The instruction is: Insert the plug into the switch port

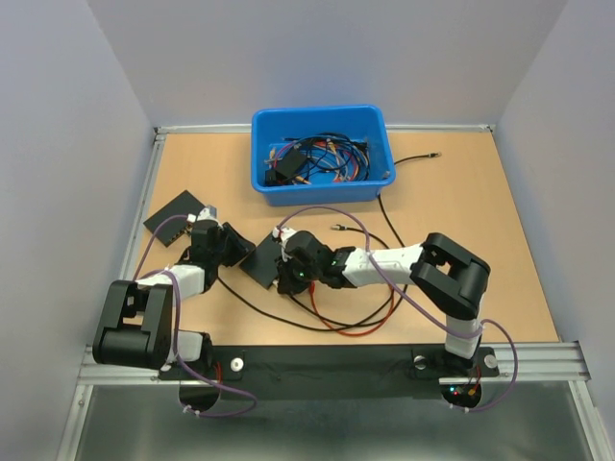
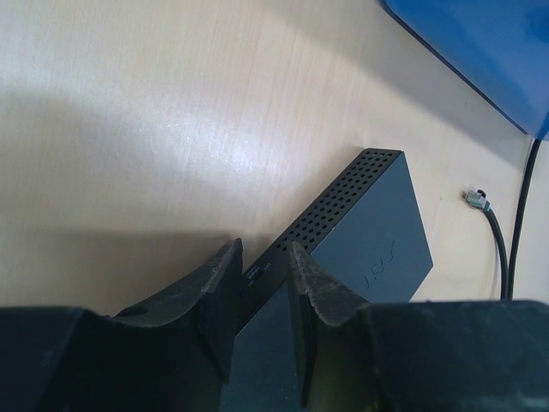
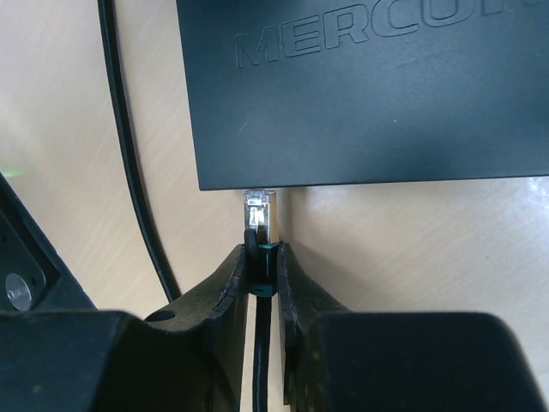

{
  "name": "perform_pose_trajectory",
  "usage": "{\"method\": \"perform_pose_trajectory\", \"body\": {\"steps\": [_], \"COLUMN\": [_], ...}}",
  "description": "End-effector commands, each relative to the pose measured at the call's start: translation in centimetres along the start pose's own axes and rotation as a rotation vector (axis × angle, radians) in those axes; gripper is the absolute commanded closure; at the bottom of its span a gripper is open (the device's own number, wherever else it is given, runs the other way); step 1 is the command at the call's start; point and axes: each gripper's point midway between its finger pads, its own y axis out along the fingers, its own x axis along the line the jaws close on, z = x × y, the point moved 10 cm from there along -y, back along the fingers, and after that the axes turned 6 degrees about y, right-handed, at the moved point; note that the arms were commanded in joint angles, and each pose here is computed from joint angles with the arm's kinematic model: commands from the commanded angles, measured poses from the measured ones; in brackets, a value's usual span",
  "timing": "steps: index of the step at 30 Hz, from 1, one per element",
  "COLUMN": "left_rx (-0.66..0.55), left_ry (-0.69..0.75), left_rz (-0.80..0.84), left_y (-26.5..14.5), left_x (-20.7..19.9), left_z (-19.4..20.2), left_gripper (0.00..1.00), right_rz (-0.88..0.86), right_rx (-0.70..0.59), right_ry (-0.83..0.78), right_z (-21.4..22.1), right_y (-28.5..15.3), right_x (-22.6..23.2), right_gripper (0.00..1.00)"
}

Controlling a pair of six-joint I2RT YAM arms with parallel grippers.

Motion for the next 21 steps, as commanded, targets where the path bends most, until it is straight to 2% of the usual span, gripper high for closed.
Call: {"method": "perform_pose_trajectory", "body": {"steps": [1, 21], "left_rx": [-0.037, -0.029], "left_ry": [0.034, 0.046], "left_rz": [0.026, 0.037], "left_y": [-0.3, -0.4], "left_x": [-0.5, -0.6], "left_z": [-0.4, 0.0], "left_gripper": [0.62, 0.62], "right_rz": [-0.013, 0.05], "right_rx": [-0.015, 0.001], "right_ry": [-0.007, 0.015], "right_z": [-0.6, -0.8], "right_y": [0.5, 1.3], "right_x": [1.3, 1.2], "right_gripper": [0.99, 1.0]}}
